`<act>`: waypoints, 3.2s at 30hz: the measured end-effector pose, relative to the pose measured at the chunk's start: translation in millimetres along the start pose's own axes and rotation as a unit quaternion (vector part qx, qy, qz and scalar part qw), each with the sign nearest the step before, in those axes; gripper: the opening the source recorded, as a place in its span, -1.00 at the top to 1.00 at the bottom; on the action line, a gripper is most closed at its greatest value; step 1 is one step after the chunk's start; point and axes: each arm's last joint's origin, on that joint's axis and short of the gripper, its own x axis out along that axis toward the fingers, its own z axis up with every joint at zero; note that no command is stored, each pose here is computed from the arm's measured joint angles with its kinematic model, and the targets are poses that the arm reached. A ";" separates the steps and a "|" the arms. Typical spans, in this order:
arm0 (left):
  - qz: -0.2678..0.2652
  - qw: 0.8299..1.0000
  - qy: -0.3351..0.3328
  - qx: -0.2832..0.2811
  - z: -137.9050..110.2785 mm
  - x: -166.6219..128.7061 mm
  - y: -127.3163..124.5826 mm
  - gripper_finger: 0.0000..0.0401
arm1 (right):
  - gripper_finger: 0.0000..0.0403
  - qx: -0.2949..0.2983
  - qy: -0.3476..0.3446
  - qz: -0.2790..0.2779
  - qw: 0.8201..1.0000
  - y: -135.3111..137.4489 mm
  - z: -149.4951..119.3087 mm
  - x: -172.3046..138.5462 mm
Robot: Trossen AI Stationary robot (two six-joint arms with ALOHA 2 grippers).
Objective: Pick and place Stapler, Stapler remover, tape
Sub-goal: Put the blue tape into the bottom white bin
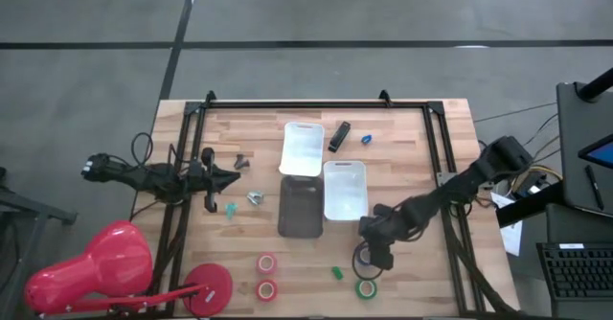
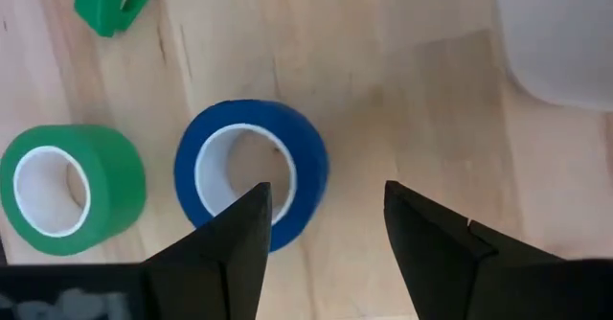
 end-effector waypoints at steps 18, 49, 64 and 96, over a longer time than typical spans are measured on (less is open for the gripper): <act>0.000 1.000 -0.001 0.000 0.0 0.3 -0.1 0.88 | 0.27 -0.010 0.012 -0.013 1.000 6.0 -2.7 22.0; 0.000 1.000 -0.001 0.000 0.0 0.3 -0.1 0.88 | 0.80 -0.241 -0.103 -0.044 0.964 64.8 67.3 -69.3; 0.000 1.000 -0.001 0.000 0.1 0.3 -0.1 0.88 | 0.80 -0.208 -0.063 -0.193 0.957 -26.2 112.1 -74.4; 0.000 1.000 -0.001 0.000 0.2 0.3 -0.1 0.88 | 0.72 -0.151 -0.011 -0.216 0.965 -120.9 103.4 -32.3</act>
